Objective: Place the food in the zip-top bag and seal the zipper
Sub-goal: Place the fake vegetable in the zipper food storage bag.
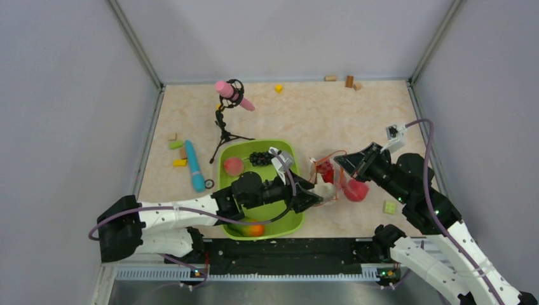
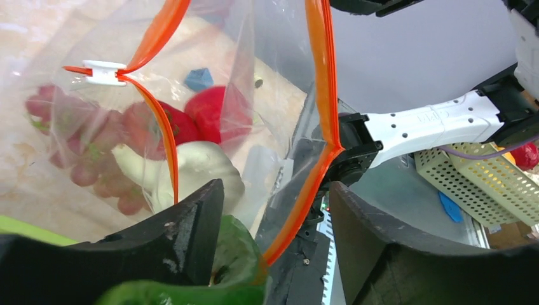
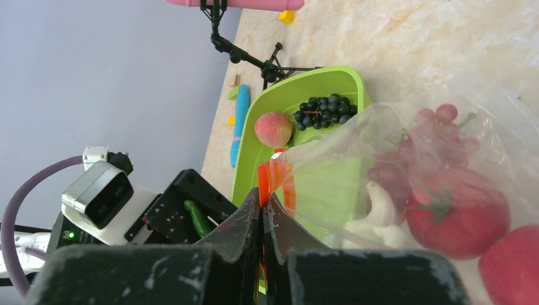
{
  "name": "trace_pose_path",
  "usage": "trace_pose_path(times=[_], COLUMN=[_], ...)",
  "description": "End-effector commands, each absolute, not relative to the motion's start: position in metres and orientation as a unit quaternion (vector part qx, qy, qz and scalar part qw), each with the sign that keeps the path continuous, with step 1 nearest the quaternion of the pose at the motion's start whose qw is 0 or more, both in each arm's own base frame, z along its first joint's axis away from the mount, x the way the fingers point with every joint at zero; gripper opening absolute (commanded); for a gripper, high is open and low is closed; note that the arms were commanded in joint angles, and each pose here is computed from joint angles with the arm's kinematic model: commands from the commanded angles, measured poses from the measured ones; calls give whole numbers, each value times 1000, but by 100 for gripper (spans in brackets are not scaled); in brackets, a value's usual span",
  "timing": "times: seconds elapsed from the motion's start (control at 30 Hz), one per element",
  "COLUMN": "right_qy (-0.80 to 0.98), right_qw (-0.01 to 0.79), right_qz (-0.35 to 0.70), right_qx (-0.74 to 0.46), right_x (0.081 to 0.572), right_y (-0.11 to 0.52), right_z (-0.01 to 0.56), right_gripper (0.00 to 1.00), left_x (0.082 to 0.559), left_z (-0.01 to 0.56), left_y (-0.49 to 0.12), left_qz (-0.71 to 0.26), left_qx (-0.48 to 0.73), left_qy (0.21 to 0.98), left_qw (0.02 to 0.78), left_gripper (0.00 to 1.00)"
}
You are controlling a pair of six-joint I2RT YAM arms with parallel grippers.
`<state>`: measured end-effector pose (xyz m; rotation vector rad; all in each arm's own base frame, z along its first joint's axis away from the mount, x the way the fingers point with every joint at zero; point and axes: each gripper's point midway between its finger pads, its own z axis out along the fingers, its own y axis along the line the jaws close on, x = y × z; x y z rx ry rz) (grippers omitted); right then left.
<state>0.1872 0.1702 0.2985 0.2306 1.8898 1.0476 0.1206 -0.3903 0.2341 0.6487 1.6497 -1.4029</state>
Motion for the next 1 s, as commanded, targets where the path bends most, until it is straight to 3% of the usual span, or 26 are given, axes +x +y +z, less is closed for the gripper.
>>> trace_pose_path(times=[0.0,0.13,0.27,0.97], right_qy=[737,735,735,719], right_qw=[494,497,498,470], right_qz=[452,452,450,505], right_qx=[96,96,95,83], right_x=[189,189,189,184], right_y=[170,169,168,188], right_z=[324,326,326,330], right_gripper=[0,0,0,0], left_x=[125,118,114,162], left_z=[249,238,234,311], left_y=[-384,-387,-384,-379], left_qz=[-553,-547,-549,-582], left_qx=[254,274,274,139], left_qy=[654,667,674,577], left_qw=[450,425,411,556], left_gripper=[63,39,2,0])
